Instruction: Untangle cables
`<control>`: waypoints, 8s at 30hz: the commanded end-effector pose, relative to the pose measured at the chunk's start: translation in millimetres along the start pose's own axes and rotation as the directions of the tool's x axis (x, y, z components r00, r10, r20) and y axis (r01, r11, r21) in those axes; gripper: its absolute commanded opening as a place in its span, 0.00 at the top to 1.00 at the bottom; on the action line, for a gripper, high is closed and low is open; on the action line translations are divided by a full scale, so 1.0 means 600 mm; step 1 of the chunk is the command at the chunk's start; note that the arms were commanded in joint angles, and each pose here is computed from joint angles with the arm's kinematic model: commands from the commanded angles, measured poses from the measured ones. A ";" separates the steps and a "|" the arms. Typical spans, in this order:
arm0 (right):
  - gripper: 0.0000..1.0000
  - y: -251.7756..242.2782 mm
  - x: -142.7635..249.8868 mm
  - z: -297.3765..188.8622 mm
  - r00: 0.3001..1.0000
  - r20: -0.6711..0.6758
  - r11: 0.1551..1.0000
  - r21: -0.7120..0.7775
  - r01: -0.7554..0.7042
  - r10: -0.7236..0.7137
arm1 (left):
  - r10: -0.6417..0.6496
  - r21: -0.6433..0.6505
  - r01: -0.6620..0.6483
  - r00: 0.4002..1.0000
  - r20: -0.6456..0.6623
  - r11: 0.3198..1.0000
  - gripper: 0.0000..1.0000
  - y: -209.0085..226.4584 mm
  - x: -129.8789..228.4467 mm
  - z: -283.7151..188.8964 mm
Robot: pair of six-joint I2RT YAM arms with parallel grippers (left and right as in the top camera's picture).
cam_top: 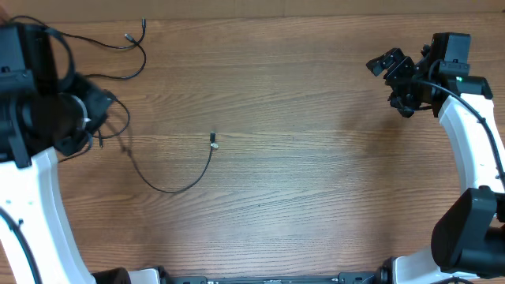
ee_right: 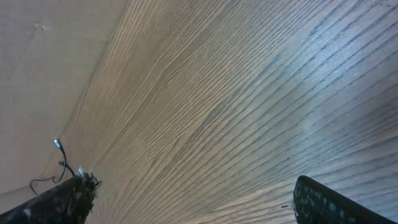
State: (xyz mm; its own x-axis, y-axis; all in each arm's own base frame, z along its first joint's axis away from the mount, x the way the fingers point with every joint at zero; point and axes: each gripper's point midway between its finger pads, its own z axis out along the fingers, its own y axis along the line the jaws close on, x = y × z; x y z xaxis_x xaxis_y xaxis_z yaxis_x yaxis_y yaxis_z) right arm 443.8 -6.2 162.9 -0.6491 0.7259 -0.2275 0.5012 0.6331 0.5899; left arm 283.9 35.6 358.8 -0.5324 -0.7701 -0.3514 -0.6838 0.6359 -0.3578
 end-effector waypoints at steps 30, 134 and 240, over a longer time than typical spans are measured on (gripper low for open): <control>0.00 0.007 -0.010 -0.010 1.000 0.025 1.000 -0.007 0.015 -0.015 | -0.651 -0.204 0.765 0.632 0.420 0.611 0.96 0.541 -0.179 0.245; 0.00 0.007 -0.010 -0.010 1.000 0.026 1.000 -0.007 0.015 -0.015 | -0.724 -0.454 0.682 0.681 0.109 0.573 0.76 0.662 -0.120 0.356; 0.00 0.007 -0.010 -0.010 1.000 0.025 1.000 -0.007 0.015 -0.015 | -0.110 -0.408 0.022 0.975 -0.193 0.913 0.96 0.319 0.047 0.434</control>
State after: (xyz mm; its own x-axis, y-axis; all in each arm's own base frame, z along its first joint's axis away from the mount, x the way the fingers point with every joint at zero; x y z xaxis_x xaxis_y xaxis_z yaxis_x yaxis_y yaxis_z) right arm 443.8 -6.8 162.7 -0.6480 0.7262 -0.2295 0.5023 0.6340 0.5880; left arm 271.1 116.4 34.4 -0.6880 -0.7234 -0.0586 -0.7257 0.6866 0.0441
